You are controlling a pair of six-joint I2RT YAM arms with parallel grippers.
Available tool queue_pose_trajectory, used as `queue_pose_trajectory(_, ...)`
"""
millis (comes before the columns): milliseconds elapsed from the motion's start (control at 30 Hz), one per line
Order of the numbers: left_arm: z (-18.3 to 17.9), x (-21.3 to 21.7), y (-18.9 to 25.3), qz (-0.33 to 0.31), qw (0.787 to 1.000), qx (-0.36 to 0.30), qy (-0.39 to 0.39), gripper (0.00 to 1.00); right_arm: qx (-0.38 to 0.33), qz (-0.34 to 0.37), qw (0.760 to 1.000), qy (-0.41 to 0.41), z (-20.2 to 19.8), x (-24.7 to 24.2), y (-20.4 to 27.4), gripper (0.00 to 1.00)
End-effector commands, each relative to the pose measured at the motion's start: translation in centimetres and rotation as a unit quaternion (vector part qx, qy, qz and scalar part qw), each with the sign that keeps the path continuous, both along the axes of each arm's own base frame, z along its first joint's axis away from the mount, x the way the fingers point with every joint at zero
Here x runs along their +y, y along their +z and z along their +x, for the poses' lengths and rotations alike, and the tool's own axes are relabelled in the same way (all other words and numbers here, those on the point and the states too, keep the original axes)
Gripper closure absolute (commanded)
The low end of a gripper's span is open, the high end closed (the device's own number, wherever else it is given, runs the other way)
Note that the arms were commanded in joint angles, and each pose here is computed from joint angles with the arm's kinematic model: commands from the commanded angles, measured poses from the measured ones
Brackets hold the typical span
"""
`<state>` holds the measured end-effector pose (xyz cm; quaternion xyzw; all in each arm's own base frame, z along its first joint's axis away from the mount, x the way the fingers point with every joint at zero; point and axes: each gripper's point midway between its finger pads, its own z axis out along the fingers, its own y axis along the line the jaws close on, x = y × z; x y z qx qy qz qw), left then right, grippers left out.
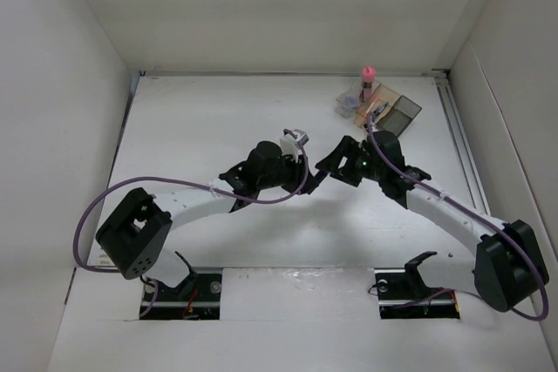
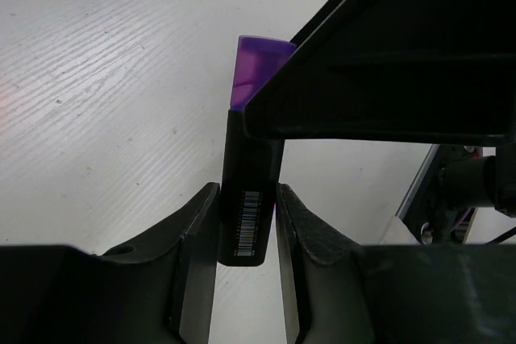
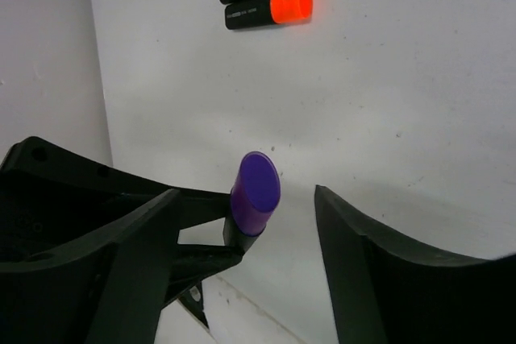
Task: Sort the stationery into containers
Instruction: Pass the stationery from the left arm to the right
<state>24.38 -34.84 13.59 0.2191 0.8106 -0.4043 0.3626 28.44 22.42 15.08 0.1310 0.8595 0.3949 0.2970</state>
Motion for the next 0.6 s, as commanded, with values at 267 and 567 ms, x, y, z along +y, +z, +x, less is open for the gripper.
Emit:
queue_pose_trajectory(267, 0.0, 0.0, 5.4, -0.078, 0.995, -0.055, 0.002, 0.7, -0.044, 0.027, 0.999, -0.016, 2.3, 2.3, 3.0, 0.83)
queue_pose_trajectory(567, 0.4, 1.6, 6.3, -0.076, 0.993, -0.084, 0.036, 0.29, -0.071, 0.003, 0.991, -0.114, 7.1, -1.9, 5.3, 0.92)
